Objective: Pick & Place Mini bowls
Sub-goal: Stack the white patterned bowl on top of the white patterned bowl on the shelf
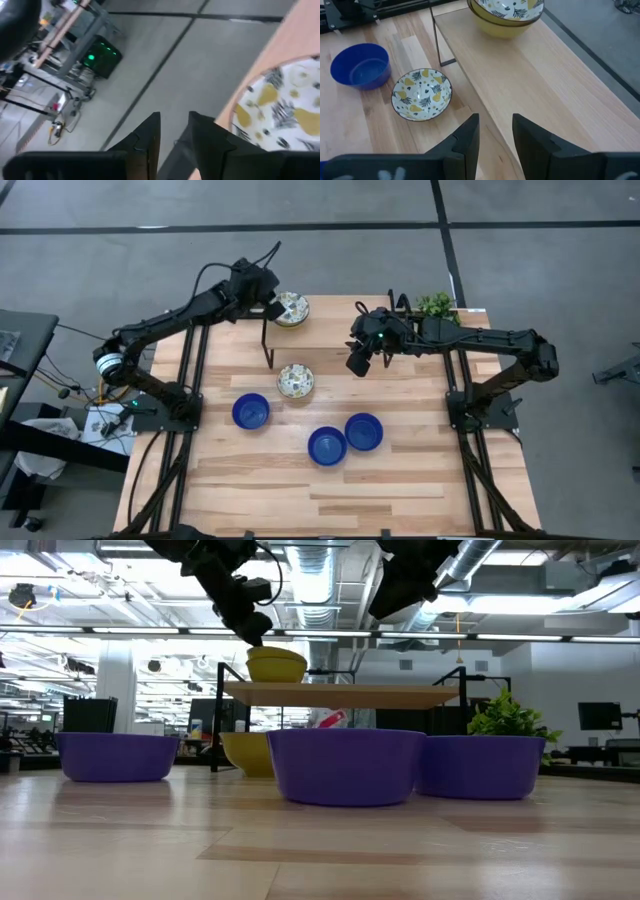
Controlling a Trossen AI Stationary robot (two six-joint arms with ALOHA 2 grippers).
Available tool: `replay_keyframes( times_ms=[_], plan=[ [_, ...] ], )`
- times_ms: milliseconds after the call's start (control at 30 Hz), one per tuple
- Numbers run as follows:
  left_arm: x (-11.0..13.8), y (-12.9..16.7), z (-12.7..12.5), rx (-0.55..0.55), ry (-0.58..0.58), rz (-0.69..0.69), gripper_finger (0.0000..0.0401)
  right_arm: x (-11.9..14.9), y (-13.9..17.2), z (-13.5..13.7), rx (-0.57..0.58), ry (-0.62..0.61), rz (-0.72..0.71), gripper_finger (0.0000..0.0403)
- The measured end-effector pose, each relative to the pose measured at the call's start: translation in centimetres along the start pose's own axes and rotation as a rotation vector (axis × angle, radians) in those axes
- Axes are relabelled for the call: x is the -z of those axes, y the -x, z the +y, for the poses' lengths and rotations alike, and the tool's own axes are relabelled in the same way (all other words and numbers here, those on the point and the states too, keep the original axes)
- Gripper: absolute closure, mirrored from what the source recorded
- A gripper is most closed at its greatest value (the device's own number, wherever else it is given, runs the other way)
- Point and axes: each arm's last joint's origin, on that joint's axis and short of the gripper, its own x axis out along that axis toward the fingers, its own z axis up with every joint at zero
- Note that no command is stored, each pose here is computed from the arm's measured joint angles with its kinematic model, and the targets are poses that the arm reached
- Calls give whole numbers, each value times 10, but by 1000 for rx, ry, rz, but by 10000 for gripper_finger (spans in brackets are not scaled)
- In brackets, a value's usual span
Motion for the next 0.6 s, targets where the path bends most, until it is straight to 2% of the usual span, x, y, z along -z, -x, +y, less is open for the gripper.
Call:
replay_keyframes(
  times_ms=[167,367,600],
  plan=[
    [-4,0,3,-55,30,-32,301,0,0,0,0,1,1,296],
    [-2,-2,3,-63,33,-30,301,0,0,0,1,1,3,296],
    [11,-9,-8,-48,17,-5,301,0,0,0,1,19,3,296]
  ],
)
